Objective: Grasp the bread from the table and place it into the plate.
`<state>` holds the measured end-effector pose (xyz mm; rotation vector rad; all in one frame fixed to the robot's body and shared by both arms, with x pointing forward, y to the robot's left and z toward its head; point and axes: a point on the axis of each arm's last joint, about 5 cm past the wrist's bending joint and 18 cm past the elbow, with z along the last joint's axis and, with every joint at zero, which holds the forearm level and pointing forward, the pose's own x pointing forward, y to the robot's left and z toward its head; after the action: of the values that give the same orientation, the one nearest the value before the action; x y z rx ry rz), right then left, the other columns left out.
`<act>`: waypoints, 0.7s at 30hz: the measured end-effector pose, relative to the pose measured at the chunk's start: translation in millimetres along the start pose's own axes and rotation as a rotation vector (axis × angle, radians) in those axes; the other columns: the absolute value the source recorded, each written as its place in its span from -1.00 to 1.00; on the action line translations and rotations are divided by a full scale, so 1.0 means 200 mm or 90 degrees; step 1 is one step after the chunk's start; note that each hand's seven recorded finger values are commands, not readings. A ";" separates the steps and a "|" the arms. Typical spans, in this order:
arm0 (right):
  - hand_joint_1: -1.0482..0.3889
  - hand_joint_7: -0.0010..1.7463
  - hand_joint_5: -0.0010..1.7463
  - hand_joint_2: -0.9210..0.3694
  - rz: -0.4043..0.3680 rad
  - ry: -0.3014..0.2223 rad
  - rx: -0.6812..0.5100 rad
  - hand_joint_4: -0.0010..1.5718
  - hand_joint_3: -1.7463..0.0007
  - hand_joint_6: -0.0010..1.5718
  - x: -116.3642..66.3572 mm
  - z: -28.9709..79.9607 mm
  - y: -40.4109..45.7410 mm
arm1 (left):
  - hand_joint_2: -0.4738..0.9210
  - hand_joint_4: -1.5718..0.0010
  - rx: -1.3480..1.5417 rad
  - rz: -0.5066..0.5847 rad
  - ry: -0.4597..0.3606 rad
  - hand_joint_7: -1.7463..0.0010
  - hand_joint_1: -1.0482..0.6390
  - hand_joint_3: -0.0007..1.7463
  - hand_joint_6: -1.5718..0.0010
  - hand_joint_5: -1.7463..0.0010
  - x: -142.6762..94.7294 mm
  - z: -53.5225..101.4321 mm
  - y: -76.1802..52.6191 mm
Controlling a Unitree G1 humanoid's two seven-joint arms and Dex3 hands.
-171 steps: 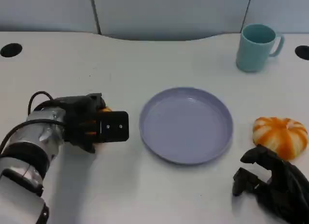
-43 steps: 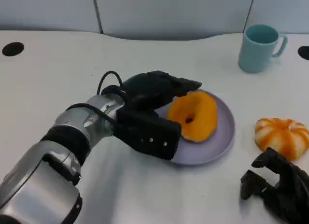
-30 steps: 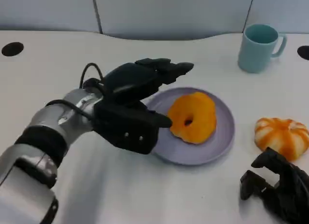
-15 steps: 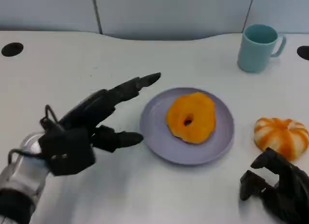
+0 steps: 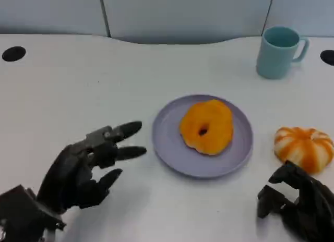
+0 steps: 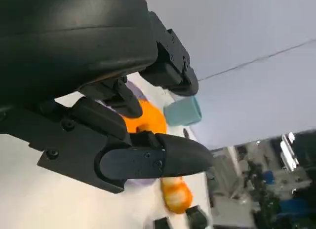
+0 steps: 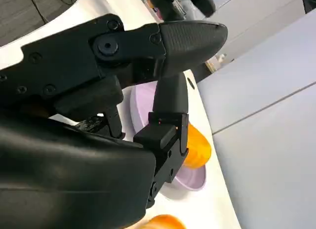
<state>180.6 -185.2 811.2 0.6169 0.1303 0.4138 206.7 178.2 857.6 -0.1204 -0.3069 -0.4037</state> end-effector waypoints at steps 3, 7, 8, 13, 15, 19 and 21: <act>-0.36 0.51 1.00 -1.00 0.001 -0.003 -0.003 -0.18 0.61 -0.27 0.00 0.00 0.001 | 1.00 0.26 -0.098 0.051 0.033 0.65 -0.63 -0.52 -0.19 -0.61 -0.08 -0.02 -0.05; -0.36 0.52 1.00 -1.00 0.003 -0.003 -0.002 -0.19 0.61 -0.27 0.00 0.00 0.002 | 1.00 0.26 -0.147 0.079 0.061 -0.44 -0.66 -0.48 0.24 -0.96 -0.13 -0.01 -0.07; -0.36 0.52 1.00 -1.00 0.002 -0.003 -0.003 -0.18 0.61 -0.27 0.00 0.00 0.002 | 1.00 0.26 -0.160 0.091 0.067 -0.52 -0.66 -0.48 0.27 -0.98 -0.14 0.00 -0.07; -0.35 0.52 1.00 -1.00 0.003 -0.002 -0.002 -0.17 0.61 -0.26 0.00 0.01 0.001 | 1.00 0.16 -0.234 0.134 0.108 -0.94 -0.58 -0.50 0.48 -1.00 -0.22 -0.01 -0.08; -0.36 0.52 0.99 -1.00 0.003 0.000 0.000 -0.16 0.63 -0.25 0.00 0.01 0.000 | 1.00 0.11 -0.264 0.146 0.125 -0.99 -0.57 -0.54 0.48 -1.00 -0.23 -0.02 -0.07; -0.36 0.52 0.96 -1.00 0.007 0.001 0.001 -0.16 0.66 -0.24 0.02 0.02 0.000 | 1.00 0.02 -0.285 0.151 0.150 -1.00 -0.57 -0.63 0.34 -1.00 -0.25 -0.02 -0.07; -0.37 0.52 0.95 -1.00 0.006 0.003 0.000 -0.16 0.64 -0.24 0.02 0.02 -0.003 | 1.00 -0.01 -0.287 0.150 0.152 -1.00 -0.58 -0.66 0.31 -1.00 -0.25 -0.02 -0.08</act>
<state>186.0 -186.2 814.7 0.6169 0.1317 0.4239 157.8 182.0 837.9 -0.5399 0.0388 -0.2442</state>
